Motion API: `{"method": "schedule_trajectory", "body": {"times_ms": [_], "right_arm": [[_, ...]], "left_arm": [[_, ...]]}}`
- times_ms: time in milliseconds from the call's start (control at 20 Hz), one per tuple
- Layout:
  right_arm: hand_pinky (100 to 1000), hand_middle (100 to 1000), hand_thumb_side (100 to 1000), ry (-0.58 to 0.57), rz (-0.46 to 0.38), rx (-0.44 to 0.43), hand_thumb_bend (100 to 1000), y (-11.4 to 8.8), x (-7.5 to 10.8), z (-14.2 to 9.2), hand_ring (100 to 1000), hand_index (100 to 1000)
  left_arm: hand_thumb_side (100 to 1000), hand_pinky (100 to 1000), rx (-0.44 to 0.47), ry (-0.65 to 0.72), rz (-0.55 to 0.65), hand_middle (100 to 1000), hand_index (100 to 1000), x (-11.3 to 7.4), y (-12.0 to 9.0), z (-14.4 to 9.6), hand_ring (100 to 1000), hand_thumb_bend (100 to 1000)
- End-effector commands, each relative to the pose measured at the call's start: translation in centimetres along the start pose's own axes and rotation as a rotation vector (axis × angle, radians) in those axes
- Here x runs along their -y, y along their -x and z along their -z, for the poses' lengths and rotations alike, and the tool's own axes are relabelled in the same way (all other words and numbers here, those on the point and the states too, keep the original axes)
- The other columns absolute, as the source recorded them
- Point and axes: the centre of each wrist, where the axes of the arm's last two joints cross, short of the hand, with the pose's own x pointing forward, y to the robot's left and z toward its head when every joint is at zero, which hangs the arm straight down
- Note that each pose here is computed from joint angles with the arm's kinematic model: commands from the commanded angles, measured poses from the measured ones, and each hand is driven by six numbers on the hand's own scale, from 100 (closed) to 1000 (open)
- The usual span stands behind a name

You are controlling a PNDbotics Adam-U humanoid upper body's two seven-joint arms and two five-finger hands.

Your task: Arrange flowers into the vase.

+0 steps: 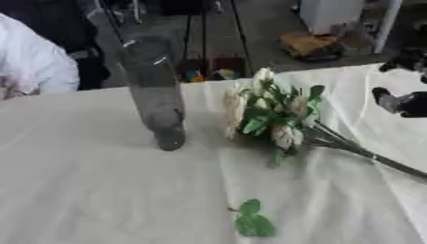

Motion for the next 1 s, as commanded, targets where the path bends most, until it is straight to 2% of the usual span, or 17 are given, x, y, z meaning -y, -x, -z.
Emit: {"method": "schedule_trajectory", "body": {"times_ms": [50,200,400,550,700,1000], "right_arm": [[741,880,917,0.003,-0.016,-0.03,164,0.7,0.4,0.4,926,932],[745,890,895,-0.016,-0.003,-0.026,225,0.6,-0.3,1.5,932,961],[745,877,843,-0.026,0.012,-0.029,251,0.2,-0.8,3.2,935,959],[742,894,783,-0.023,0.029,-0.024,253,-0.3,-1.1,4.4,938,959],[745,902,701,-0.029,0.047,-0.015,302,-0.8,-1.4,5.3,945,958],[747,903,719,-0.048,0.097,-0.032,281,-0.7,-2.2,6.8,945,951]], "left_arm": [[1000,867,0.036,0.009,0.006,939,980,-0.4,-0.5,0.8,982,100],[1000,867,0.036,0.009,0.002,940,980,-0.3,-0.5,0.9,983,100],[1000,866,0.036,0.009,-0.004,940,980,-0.2,-0.6,0.9,983,100],[1000,866,0.036,0.01,-0.01,940,980,-0.1,-0.6,0.9,983,100],[1000,866,0.035,0.009,-0.013,940,980,-0.1,-0.6,0.9,983,100],[1000,865,0.034,0.008,-0.019,939,980,0.0,-0.6,0.9,983,100]]}}
